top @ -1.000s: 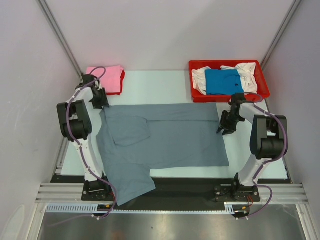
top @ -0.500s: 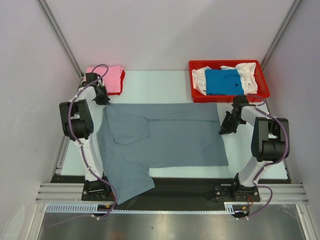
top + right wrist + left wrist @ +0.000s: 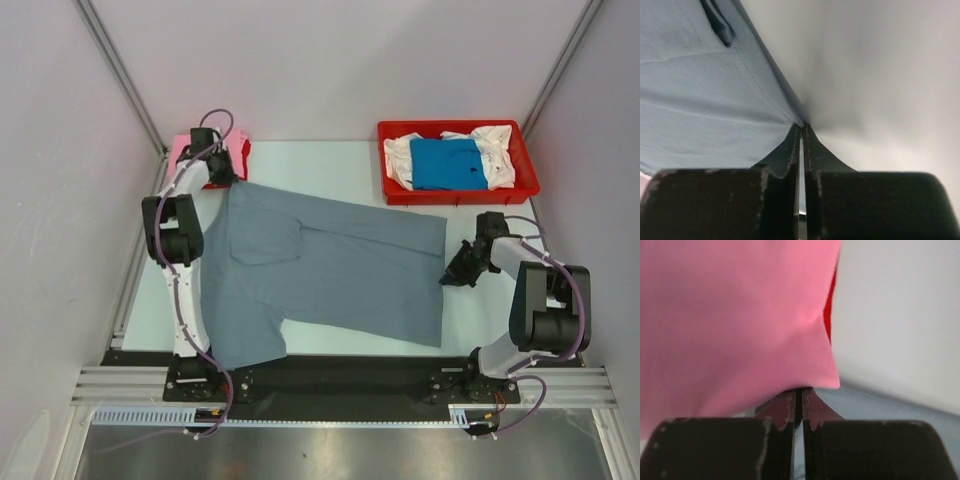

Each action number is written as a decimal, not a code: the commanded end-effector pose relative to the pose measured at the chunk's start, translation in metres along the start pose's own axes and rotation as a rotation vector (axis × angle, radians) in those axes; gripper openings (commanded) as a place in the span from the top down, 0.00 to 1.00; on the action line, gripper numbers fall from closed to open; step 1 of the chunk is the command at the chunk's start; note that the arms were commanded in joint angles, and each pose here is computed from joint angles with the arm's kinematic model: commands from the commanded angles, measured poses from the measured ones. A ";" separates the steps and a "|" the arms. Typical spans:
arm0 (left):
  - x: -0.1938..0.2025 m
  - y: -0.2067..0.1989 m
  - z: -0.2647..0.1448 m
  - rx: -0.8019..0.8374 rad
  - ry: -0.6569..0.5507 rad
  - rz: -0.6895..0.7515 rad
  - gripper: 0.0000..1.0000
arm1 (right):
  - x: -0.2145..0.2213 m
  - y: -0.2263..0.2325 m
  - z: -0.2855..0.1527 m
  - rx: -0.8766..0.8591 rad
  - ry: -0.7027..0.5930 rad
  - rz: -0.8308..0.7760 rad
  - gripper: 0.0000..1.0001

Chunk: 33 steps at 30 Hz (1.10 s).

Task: Fold and stack the t-shirts
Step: Fold the tshirt

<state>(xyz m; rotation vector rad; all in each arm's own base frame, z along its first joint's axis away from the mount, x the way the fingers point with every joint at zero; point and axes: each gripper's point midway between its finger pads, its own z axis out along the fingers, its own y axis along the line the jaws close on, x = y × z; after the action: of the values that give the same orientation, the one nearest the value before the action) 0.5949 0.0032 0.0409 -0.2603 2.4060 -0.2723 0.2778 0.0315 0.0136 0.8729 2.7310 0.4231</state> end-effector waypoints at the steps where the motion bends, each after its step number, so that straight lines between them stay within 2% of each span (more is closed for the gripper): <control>1: -0.041 -0.036 -0.003 0.070 -0.103 0.032 0.93 | 0.017 -0.044 -0.004 0.159 0.041 0.042 1.00; 2: -0.043 -0.036 -0.004 0.063 -0.106 0.027 0.85 | 0.016 -0.044 -0.005 0.157 0.041 0.035 1.00; 3: -0.050 -0.034 -0.012 0.033 -0.120 0.022 0.61 | 0.016 -0.043 -0.006 0.150 0.047 0.021 1.00; 5: -0.059 -0.028 -0.026 -0.016 -0.138 0.025 0.50 | 0.008 -0.038 -0.010 0.147 0.037 -0.017 0.96; 6: -0.059 -0.025 -0.036 -0.044 -0.129 0.029 0.43 | 0.007 -0.035 -0.012 0.155 0.033 -0.040 0.88; 8: -0.076 -0.020 -0.074 -0.110 -0.180 0.064 0.40 | -0.001 -0.031 -0.023 0.189 -0.002 -0.076 0.70; 10: -0.066 -0.006 -0.099 -0.187 -0.162 0.061 0.36 | -0.002 -0.026 -0.031 0.195 -0.016 -0.100 0.64; 11: -0.078 -0.003 -0.136 -0.228 -0.216 0.034 0.33 | -0.007 -0.019 -0.038 0.178 -0.042 -0.108 0.59; 12: -0.049 0.012 -0.144 -0.275 -0.154 0.000 0.31 | -0.007 -0.017 -0.042 0.177 -0.041 -0.114 0.57; 13: -0.038 0.018 -0.158 -0.299 -0.146 -0.033 0.31 | -0.005 -0.011 -0.044 0.162 -0.039 -0.129 0.56; 14: -0.040 0.018 -0.199 -0.314 -0.208 -0.116 0.31 | -0.006 -0.007 -0.047 0.150 -0.042 -0.136 0.55; 15: -0.024 0.027 -0.211 -0.332 -0.199 -0.169 0.34 | -0.007 -0.002 -0.051 0.134 -0.045 -0.149 0.55; 16: 0.027 0.039 -0.206 -0.362 -0.106 -0.207 0.36 | -0.004 0.004 -0.052 0.106 -0.035 -0.160 0.55; 17: 0.043 0.039 -0.219 -0.367 -0.110 -0.267 0.39 | -0.002 0.009 -0.054 0.086 -0.031 -0.171 0.55; 18: 0.077 0.041 -0.235 -0.378 -0.075 -0.291 0.45 | -0.002 0.015 -0.056 0.064 -0.035 -0.179 0.54; 19: 0.096 0.040 -0.242 -0.382 -0.050 -0.311 0.45 | 0.000 0.021 -0.057 0.038 -0.030 -0.192 0.55; 21: 0.147 0.042 -0.258 -0.417 -0.003 -0.384 0.42 | 0.006 0.035 -0.058 -0.017 -0.026 -0.230 0.54; 24: 0.194 0.046 -0.275 -0.443 0.028 -0.541 0.36 | 0.022 0.051 -0.054 -0.065 0.013 -0.289 0.54; 29: 0.241 0.054 -0.307 -0.517 0.013 -0.850 0.36 | 0.034 0.065 -0.056 -0.135 0.043 -0.303 0.54; 33: 0.277 0.070 -0.315 -0.605 0.059 -0.918 0.42 | 0.043 0.075 -0.062 -0.176 0.062 -0.321 0.54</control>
<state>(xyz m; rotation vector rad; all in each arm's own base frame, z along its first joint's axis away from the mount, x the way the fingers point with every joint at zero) 0.1954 0.0342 0.0925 -1.4356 2.2790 0.0276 0.2609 0.0884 0.0719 0.4351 2.8192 0.5202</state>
